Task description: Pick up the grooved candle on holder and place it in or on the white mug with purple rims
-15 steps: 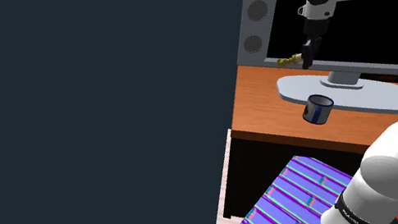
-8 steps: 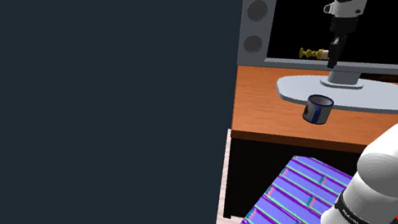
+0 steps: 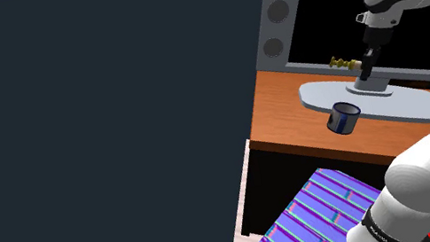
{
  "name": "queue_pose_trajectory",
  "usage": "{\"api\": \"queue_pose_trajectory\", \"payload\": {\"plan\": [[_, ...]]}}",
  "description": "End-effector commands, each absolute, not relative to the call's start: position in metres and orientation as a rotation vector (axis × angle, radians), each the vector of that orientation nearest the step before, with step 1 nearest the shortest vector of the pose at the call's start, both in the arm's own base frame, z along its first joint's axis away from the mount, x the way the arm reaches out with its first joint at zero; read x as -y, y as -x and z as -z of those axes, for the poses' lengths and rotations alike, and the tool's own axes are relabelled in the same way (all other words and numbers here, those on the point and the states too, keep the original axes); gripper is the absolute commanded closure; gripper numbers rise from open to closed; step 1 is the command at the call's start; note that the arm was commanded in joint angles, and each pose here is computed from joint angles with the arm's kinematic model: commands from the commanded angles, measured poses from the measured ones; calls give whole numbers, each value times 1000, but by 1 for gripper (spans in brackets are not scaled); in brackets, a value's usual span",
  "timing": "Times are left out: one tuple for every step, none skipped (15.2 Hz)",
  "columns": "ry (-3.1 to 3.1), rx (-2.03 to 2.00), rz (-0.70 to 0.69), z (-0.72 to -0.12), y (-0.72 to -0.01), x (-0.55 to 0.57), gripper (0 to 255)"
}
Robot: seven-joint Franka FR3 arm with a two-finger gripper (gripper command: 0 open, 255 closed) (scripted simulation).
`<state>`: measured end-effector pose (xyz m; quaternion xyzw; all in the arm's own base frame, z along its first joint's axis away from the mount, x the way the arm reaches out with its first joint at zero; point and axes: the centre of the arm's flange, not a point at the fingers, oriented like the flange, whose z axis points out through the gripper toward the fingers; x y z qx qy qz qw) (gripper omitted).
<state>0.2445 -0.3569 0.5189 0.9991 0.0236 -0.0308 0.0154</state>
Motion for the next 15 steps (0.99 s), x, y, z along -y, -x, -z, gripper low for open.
{"api": "queue_pose_trajectory", "payload": {"plan": [[-3108, -74, 95, -508, -244, 357, 255], [-3108, -74, 95, -503, -244, 357, 255], [-3108, -74, 95, -497, -244, 357, 255], [-3108, -74, 95, -492, -244, 357, 255], [-3108, -74, 95, -487, -244, 357, 255], [-3108, -74, 95, -481, -244, 357, 255], [-3108, -74, 95, -476, -244, 357, 255], [-3108, -74, 95, -471, -244, 357, 255], [-3108, -74, 95, -466, -244, 357, 255], [-3108, -74, 95, -460, -244, 357, 255], [-3108, -74, 95, -455, -244, 357, 255], [-3108, -74, 95, -454, -244, 357, 255], [-3108, -74, 95, -454, -244, 357, 255], [-3108, -74, 95, -454, -244, 357, 255], [-3108, -74, 95, -454, -244, 357, 255]]}}
